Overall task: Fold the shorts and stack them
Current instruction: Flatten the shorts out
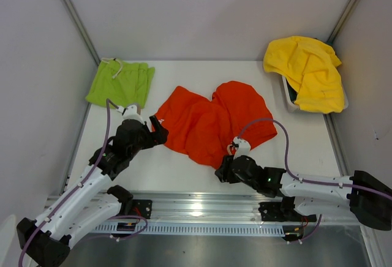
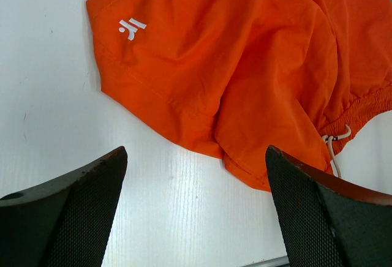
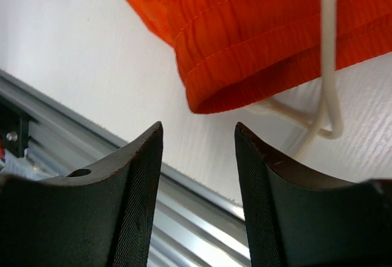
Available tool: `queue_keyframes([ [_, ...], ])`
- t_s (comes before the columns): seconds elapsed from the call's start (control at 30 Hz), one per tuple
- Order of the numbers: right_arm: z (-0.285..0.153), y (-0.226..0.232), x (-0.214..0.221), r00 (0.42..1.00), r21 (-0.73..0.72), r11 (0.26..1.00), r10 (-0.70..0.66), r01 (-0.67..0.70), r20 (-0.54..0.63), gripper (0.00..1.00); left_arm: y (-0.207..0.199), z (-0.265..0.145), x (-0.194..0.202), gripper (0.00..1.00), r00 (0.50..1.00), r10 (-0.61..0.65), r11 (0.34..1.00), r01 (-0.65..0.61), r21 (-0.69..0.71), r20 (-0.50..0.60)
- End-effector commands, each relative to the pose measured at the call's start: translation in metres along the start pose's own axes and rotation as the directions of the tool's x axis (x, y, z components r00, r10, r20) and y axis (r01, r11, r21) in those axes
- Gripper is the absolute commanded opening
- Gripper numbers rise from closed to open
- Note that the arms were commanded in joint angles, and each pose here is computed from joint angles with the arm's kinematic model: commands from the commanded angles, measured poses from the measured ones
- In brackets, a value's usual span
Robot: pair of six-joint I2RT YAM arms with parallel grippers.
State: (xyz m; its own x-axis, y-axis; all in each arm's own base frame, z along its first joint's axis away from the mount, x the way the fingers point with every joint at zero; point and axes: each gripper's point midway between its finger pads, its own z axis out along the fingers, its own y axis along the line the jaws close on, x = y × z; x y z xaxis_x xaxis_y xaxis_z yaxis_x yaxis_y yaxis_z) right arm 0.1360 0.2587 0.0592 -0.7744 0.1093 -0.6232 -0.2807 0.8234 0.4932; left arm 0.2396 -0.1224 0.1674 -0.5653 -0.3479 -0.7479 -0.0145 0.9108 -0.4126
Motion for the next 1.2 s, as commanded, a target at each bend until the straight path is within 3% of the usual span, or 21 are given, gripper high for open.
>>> queue_keyframes([
  [0.0, 0.006, 0.005, -0.028, 0.989, 0.005, 1.0, 0.005, -0.006, 0.15, 0.53, -0.005, 0.001, -0.011, 0.95, 1.0, 0.009, 1.0, -0.01, 0.019, 0.03],
  [0.27, 0.006, 0.003, -0.042, 0.976, 0.037, 0.998, -0.065, 0.059, 0.209, 0.63, -0.004, -0.002, -0.011, 0.95, 0.999, 0.015, 1.0, -0.015, 0.02, 0.033],
  [0.77, 0.032, 0.015, -0.035, 0.98, 0.035, 0.993, -0.117, 0.113, 0.159, 0.57, -0.002, -0.001, -0.012, 0.95, 0.999, 0.021, 1.0, -0.021, 0.006, 0.03],
  [0.87, 0.035, 0.021, -0.039, 0.977, 0.016, 0.992, -0.123, 0.122, 0.173, 0.52, -0.003, 0.003, -0.01, 0.95, 1.0, 0.013, 1.0, -0.014, 0.01, 0.027],
  [0.97, 0.038, 0.027, -0.04, 0.977, 0.013, 0.992, -0.13, 0.129, 0.167, 0.31, -0.003, 0.008, -0.007, 0.95, 1.0, 0.004, 1.0, -0.004, 0.011, 0.012],
  [1.0, 0.037, 0.026, -0.038, 0.978, 0.021, 0.99, -0.138, 0.137, 0.156, 0.16, -0.001, 0.011, -0.002, 0.95, 1.0, 0.006, 1.0, -0.006, 0.006, -0.007],
  [1.07, 0.03, 0.027, -0.039, 0.98, 0.024, 0.992, -0.127, 0.125, 0.155, 0.04, -0.002, 0.015, -0.004, 0.95, 1.0, -0.007, 1.0, 0.007, 0.012, -0.002],
  [1.17, 0.008, 0.017, -0.042, 0.983, 0.043, 0.997, -0.07, 0.064, 0.167, 0.0, -0.001, 0.022, 0.0, 0.95, 1.0, -0.027, 0.999, 0.027, 0.019, -0.015],
])
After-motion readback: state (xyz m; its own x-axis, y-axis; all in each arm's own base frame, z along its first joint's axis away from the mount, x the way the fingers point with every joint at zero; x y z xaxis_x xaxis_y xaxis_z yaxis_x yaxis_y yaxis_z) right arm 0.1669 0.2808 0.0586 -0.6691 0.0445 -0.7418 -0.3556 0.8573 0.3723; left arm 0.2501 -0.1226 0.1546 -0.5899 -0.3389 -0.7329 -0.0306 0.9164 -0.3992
